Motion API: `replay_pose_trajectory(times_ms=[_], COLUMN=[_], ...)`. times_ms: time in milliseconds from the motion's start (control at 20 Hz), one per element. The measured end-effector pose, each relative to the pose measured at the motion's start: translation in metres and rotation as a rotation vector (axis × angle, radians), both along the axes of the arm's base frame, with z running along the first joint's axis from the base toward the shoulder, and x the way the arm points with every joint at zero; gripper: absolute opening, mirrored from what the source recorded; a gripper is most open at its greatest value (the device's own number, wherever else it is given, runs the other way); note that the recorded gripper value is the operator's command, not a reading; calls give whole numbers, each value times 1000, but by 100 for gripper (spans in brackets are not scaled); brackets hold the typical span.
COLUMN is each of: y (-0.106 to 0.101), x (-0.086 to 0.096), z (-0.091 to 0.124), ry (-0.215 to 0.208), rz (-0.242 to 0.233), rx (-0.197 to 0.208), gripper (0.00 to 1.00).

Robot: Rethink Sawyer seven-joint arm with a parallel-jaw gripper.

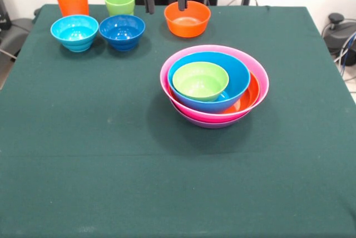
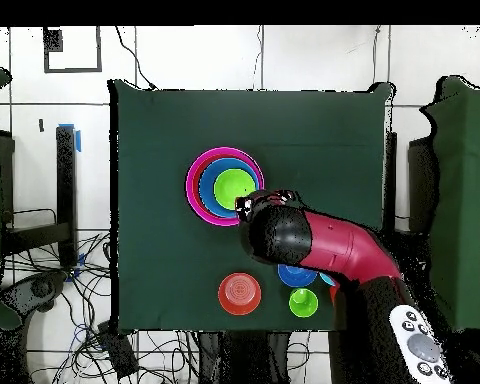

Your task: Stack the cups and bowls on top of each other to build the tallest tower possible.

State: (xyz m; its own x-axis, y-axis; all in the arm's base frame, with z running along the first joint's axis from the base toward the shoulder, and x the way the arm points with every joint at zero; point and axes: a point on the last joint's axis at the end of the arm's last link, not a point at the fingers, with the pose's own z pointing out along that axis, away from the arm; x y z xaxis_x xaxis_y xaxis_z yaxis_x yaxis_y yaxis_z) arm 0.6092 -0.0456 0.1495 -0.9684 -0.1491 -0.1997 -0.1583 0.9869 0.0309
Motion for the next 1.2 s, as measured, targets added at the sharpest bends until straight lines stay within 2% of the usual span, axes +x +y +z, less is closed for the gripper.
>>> replay_pose_trajectory(times_ms=[350,650,900,1200], y=[-2,4,-2,-18], x=[1,0,-6,-23], z=[-17,-24,-27,-27], ry=[16,25,19,32], rz=[25,41,28,-5], rx=[-15,-15,-6,18], gripper=[100,100,100,100])
